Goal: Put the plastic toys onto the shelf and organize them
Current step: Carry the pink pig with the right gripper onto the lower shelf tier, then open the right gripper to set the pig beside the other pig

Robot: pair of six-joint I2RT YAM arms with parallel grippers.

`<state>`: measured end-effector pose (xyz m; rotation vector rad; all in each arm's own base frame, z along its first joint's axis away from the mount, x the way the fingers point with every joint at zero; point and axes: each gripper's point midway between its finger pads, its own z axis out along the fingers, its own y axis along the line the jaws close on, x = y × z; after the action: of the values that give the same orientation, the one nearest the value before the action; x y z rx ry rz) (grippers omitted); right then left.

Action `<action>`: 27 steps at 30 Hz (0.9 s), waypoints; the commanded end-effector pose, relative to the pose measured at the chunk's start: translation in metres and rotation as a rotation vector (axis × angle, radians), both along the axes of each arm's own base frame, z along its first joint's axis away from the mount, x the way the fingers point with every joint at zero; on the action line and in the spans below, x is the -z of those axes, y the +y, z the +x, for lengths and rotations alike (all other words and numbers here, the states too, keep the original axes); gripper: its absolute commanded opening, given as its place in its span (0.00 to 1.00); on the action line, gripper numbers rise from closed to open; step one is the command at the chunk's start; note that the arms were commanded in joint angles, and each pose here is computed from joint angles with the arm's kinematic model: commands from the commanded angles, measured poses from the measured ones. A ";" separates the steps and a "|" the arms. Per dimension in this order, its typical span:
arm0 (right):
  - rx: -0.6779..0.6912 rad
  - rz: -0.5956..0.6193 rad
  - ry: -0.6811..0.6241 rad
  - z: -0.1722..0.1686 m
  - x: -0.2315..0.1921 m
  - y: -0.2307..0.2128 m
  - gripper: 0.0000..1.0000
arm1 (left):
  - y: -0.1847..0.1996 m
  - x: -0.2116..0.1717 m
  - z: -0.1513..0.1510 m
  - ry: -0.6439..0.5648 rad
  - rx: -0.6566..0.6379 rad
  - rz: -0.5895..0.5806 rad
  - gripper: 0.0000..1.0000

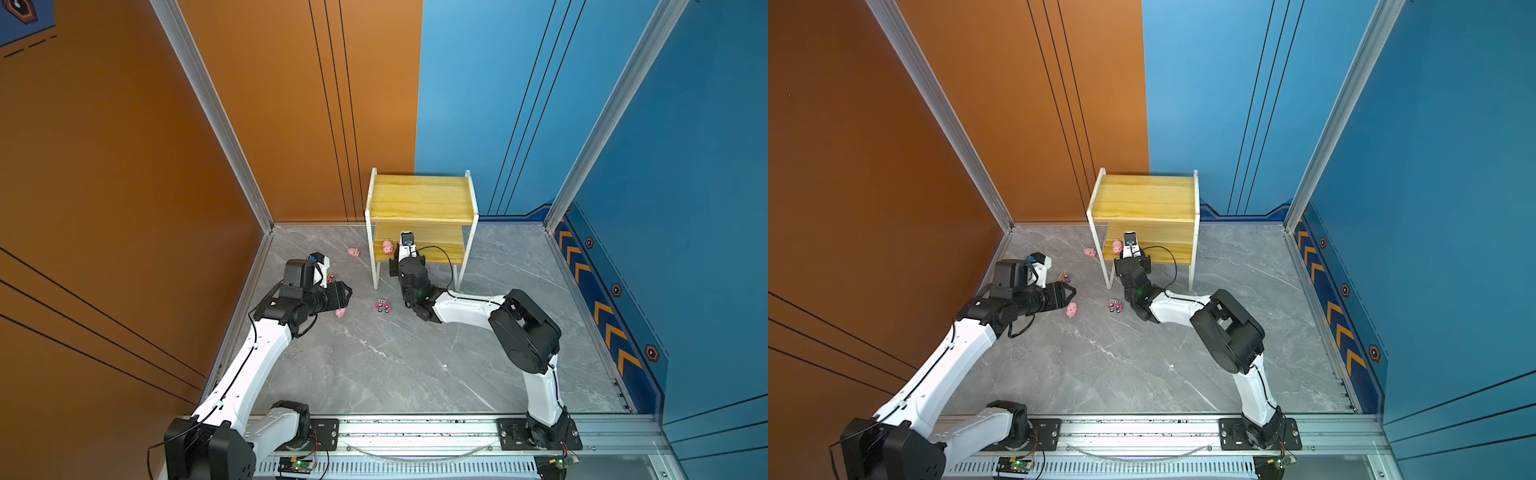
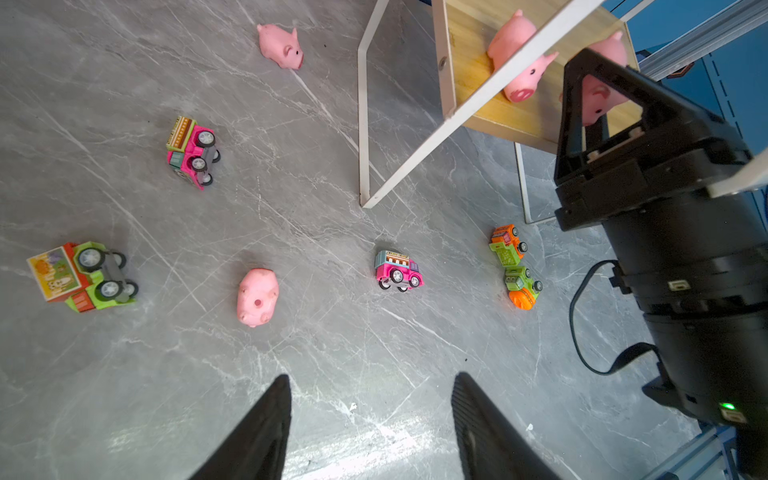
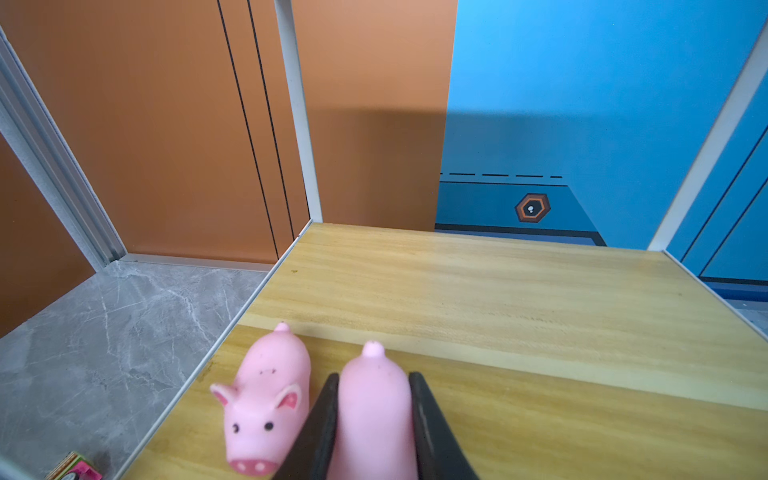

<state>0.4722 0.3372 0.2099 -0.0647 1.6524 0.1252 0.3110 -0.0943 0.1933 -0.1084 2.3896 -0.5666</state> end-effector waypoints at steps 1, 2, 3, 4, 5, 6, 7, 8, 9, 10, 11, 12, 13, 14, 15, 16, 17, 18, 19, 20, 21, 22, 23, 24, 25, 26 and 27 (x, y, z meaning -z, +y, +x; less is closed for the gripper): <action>0.050 0.040 -0.011 0.008 -0.005 -0.006 0.28 | -0.002 -0.001 -0.003 -0.012 0.022 -0.008 0.63; 0.051 0.043 -0.009 0.009 -0.004 -0.006 0.28 | -0.002 -0.001 -0.003 -0.011 0.021 -0.009 0.63; 0.053 0.044 -0.007 0.010 -0.003 -0.007 0.28 | -0.002 -0.001 -0.003 -0.012 0.023 -0.009 0.63; 0.055 0.045 -0.006 0.010 -0.004 -0.007 0.28 | -0.002 -0.001 -0.003 -0.012 0.023 -0.008 0.63; 0.055 0.044 -0.005 0.010 -0.004 -0.007 0.28 | -0.002 -0.001 -0.003 -0.012 0.023 -0.008 0.63; 0.054 0.040 -0.001 0.010 -0.003 -0.007 0.28 | -0.002 -0.001 -0.003 -0.013 0.024 -0.009 0.63; 0.054 0.038 0.004 0.011 -0.003 -0.007 0.28 | -0.003 -0.001 -0.003 -0.013 0.024 -0.010 0.63; 0.057 0.037 0.006 0.012 -0.004 -0.007 0.28 | -0.003 -0.001 -0.003 -0.012 0.025 -0.010 0.63; 0.057 0.034 0.011 0.012 -0.003 -0.007 0.28 | -0.003 -0.001 -0.003 -0.012 0.025 -0.010 0.63; 0.059 0.035 0.014 0.013 -0.003 -0.008 0.29 | -0.003 -0.001 -0.003 -0.012 0.025 -0.010 0.63; 0.062 0.037 0.016 0.014 -0.003 -0.009 0.28 | -0.003 -0.001 -0.003 -0.012 0.025 -0.010 0.63; 0.063 0.034 0.020 0.014 -0.002 -0.010 0.29 | -0.002 -0.001 -0.003 -0.011 0.023 -0.009 0.63; 0.063 0.035 0.021 0.015 -0.002 -0.010 0.29 | -0.002 0.000 -0.003 -0.009 0.023 -0.009 0.63; 0.063 0.021 0.038 0.016 0.010 -0.009 0.29 | -0.002 -0.001 -0.003 -0.010 0.024 -0.009 0.63; 0.061 0.011 0.046 0.016 0.015 -0.007 0.29 | -0.003 0.000 -0.003 -0.009 0.025 -0.010 0.63; 0.062 0.010 0.049 0.018 0.016 -0.008 0.29 | -0.003 0.000 -0.003 -0.008 0.027 -0.012 0.63; 0.056 0.010 0.052 0.018 0.016 -0.006 0.29 | -0.003 0.000 -0.003 -0.009 0.027 -0.012 0.63; 0.059 0.005 0.057 0.019 0.017 -0.006 0.29 | -0.003 0.000 -0.003 -0.008 0.027 -0.012 0.63; 0.063 -0.001 0.063 0.019 0.019 -0.006 0.30 | -0.003 0.000 -0.003 -0.009 0.027 -0.012 0.63; 0.063 0.000 0.065 0.019 0.020 -0.006 0.30 | -0.003 0.000 -0.003 -0.008 0.027 -0.012 0.63; 0.064 0.002 0.067 0.019 0.020 -0.007 0.30 | -0.003 0.000 -0.003 -0.008 0.027 -0.012 0.63; 0.063 0.004 0.067 0.019 0.020 -0.006 0.31 | -0.003 0.000 -0.003 -0.008 0.026 -0.011 0.63; 0.060 0.005 0.069 0.019 0.021 -0.005 0.32 | -0.003 -0.001 -0.003 -0.009 0.028 -0.012 0.63; 0.059 0.006 0.070 0.019 0.021 -0.005 0.34 | -0.003 0.000 -0.003 -0.008 0.027 -0.012 0.63; 0.060 0.006 0.071 0.019 0.021 -0.006 0.35 | -0.003 0.000 -0.003 -0.008 0.027 -0.011 0.63; 0.060 0.007 0.070 0.019 0.021 -0.005 0.37 | -0.003 0.000 -0.003 -0.009 0.027 -0.012 0.63; 0.061 0.008 0.070 0.018 0.020 -0.005 0.39 | -0.003 0.000 -0.003 -0.007 0.027 -0.012 0.63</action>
<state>0.4883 0.3347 0.2012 -0.0139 1.6875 0.1132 0.3106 -0.0954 0.1934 -0.1049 2.3903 -0.5751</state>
